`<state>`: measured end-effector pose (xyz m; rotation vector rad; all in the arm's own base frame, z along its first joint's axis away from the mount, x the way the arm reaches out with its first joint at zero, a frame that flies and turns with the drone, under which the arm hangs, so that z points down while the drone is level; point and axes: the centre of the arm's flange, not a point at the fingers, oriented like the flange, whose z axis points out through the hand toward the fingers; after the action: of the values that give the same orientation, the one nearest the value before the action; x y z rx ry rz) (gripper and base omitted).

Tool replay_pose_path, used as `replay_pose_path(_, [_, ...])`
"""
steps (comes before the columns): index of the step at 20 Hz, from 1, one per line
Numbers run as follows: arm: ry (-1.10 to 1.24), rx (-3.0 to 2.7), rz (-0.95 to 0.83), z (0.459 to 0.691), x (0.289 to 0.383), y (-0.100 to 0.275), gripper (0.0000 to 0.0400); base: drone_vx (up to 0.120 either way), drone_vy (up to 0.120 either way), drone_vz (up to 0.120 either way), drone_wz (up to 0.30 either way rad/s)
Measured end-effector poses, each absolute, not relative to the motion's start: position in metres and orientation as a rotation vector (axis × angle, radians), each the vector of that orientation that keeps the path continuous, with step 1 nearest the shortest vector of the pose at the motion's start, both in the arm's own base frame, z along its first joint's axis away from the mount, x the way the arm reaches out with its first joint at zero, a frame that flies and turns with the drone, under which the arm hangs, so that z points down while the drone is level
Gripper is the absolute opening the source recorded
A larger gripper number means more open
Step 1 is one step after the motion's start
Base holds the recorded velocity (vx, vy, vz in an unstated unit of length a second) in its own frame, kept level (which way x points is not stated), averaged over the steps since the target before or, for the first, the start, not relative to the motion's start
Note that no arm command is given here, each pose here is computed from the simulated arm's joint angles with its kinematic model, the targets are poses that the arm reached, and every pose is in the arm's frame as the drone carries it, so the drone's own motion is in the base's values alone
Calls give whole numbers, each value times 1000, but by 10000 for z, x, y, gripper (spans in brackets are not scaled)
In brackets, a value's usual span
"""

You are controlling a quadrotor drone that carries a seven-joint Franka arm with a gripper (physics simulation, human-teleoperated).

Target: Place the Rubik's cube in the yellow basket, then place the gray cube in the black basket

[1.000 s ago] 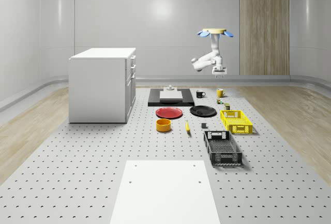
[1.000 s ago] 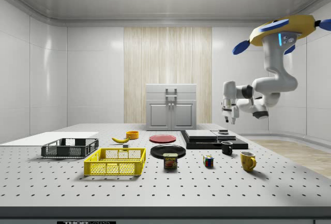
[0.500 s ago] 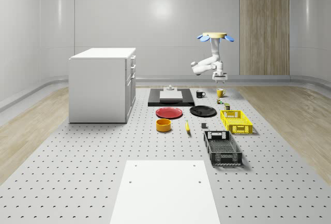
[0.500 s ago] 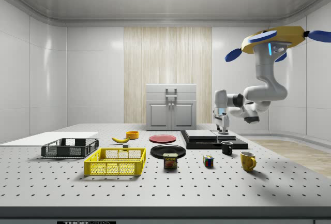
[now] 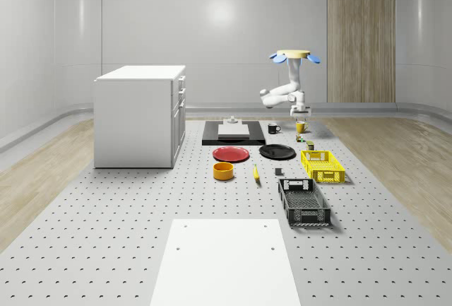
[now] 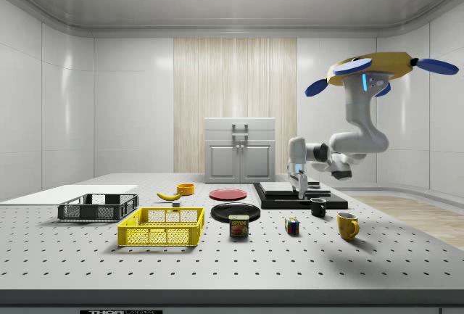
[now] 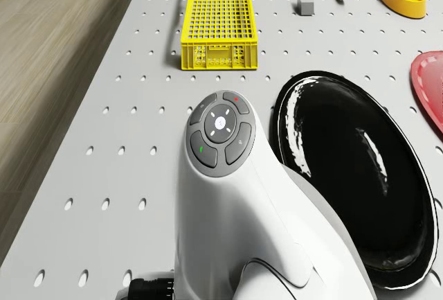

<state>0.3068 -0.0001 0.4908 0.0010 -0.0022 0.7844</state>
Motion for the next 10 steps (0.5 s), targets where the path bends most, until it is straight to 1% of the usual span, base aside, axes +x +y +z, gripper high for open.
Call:
replay_pose_path(3, [-2, 1, 784, 4907, 3068, -2, 400, 0, 0, -120, 0])
replay_pose_path(5, [-2, 1, 784, 4907, 3068, -1, 400, 0, -100, -120, 0])
replay_pose_path(6, [-2, 1, 785, 4907, 3068, -1, 400, 0, 0, -120, 0])
replay_pose_path(7, [-2, 1, 785, 4907, 3068, -1, 400, 80, 0, -120, 0])
replay_pose_path(9, [-2, 1, 785, 4907, 3068, -1, 400, 120, 0, -120, 0])
replay_pose_path(10, [-2, 1, 785, 4907, 3068, -1, 400, 0, 0, -120, 0])
